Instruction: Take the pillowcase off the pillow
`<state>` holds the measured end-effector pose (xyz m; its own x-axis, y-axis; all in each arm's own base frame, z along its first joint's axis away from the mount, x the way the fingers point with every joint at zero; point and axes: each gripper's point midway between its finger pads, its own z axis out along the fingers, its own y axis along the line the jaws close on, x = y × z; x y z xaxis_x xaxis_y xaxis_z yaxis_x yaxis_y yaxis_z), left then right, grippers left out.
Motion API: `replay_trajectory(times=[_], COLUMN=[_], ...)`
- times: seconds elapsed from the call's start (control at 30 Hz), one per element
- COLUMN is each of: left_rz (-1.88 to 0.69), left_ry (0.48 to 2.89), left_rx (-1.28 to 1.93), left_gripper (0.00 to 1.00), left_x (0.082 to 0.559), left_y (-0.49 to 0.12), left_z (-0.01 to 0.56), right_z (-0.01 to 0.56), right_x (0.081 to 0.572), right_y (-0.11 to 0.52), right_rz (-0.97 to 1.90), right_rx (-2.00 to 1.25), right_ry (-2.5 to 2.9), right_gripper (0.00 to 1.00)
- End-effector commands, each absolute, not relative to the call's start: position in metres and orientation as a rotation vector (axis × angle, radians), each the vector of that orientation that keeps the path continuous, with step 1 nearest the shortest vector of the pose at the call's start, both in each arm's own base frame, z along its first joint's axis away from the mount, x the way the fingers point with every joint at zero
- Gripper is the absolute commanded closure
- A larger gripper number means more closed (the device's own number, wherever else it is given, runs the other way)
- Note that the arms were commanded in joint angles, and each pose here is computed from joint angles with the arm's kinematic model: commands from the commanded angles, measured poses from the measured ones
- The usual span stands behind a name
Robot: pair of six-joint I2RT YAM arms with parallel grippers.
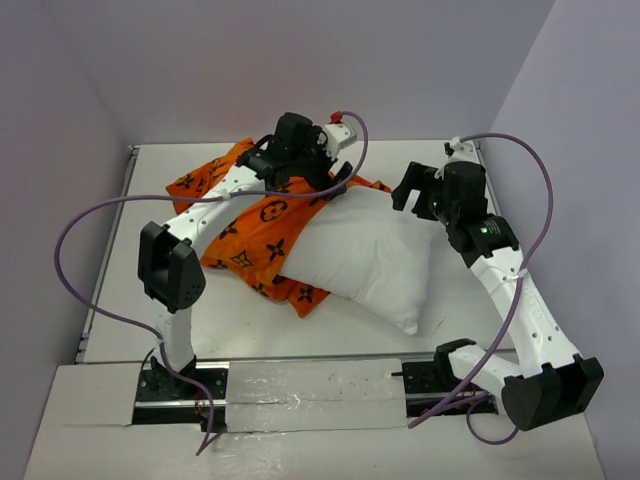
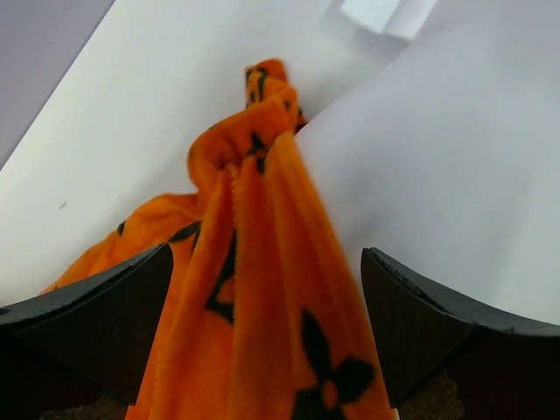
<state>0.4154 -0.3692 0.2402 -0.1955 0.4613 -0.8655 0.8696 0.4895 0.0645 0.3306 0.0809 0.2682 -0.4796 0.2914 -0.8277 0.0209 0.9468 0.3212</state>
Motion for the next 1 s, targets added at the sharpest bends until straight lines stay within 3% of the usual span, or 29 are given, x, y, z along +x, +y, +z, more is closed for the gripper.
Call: replay_trajectory(times=[0.0,0.07,0.1,0.17,0.2,0.27,0.37,0.57,0.73,0.97], left_rz=[-0.415,-0.434,-0.415,-0.344,-0.323,-0.294,-0.256,-0.076,-0.074,-0.308], left_ry=[1.923,1.971,2.013,2.054,2.064,2.061,2.058,1.877,1.685,1.538], left_rx=[1.072,1.118,1.122,1.089,1.079,1.056,0.936,0.302,0.067,0.077], left_gripper=[0.03,0.11,0.29,0.54,0.75,0.99,1.0,1.0,1.0,1.0], left_x=[0.442,0.438,0.441,0.448,0.451,0.457,0.465,0.494,0.457,0.377], left_y=[-0.339,-0.342,-0.341,-0.332,-0.33,-0.326,-0.316,-0.249,-0.195,-0.18], left_z=[0.223,0.209,0.194,0.187,0.182,0.18,0.197,0.313,0.406,0.43], right_z=[0.276,0.27,0.269,0.268,0.268,0.267,0.267,0.3,0.357,0.406], right_x=[0.329,0.33,0.332,0.336,0.339,0.348,0.36,0.39,0.385,0.361], right_y=[0.083,0.079,0.073,0.068,0.066,0.065,0.073,0.095,0.144,0.211], right_rz=[0.356,0.329,0.295,0.251,0.238,0.224,0.244,0.326,0.406,0.485], right_rx=[0.196,0.204,0.215,0.206,0.198,0.178,0.113,-0.001,-0.283,-0.649], right_ry=[2.007,2.021,2.019,2.023,2.024,2.035,2.046,1.972,1.753,1.57], right_gripper=[0.0,0.0,0.0,0.0,0.0,0.0,0.0,0.0,0.0,0.0])
